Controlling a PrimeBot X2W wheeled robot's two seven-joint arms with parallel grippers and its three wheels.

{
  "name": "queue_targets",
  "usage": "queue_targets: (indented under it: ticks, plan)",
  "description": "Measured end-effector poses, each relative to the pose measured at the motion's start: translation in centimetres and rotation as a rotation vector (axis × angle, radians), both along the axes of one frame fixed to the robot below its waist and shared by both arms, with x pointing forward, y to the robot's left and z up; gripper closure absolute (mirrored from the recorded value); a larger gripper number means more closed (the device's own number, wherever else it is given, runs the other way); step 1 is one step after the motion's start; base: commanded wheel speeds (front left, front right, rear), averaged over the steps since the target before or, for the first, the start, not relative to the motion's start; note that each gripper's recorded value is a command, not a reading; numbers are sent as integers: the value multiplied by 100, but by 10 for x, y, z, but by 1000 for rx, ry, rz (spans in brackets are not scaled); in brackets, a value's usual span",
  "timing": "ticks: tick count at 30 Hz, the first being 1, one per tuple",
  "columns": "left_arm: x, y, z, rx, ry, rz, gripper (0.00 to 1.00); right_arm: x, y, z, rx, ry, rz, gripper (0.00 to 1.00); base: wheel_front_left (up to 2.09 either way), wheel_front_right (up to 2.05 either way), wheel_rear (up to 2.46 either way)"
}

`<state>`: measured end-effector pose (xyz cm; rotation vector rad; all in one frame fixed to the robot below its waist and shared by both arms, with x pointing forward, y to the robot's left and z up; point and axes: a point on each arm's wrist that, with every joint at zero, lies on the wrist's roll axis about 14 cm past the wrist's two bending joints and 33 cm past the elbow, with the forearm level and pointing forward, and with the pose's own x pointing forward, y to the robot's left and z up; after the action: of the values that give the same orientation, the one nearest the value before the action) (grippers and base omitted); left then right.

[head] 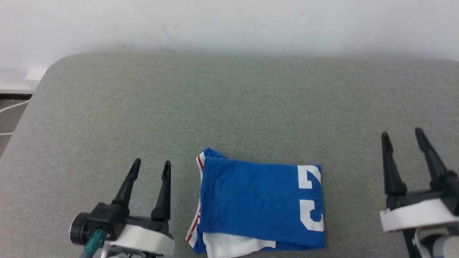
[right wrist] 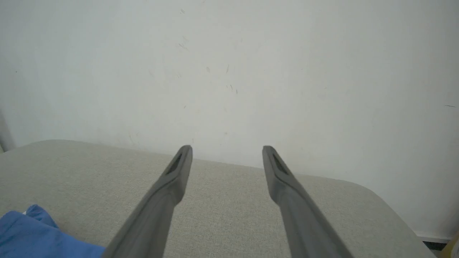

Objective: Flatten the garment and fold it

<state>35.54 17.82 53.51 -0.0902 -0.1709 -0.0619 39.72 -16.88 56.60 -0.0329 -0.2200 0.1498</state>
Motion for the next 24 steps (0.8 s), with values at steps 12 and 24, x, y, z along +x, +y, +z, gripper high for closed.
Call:
queue_targets:
  ticks: [12,24]
  plan:
    - [6,-8,-18,-1,56,-26,0,-15,7,-39,68,176,13,0,0,0,0]
    - [24,-7,-32,6,94,-24,0,-21,40,-135,347,889,264,0,0,0,0]
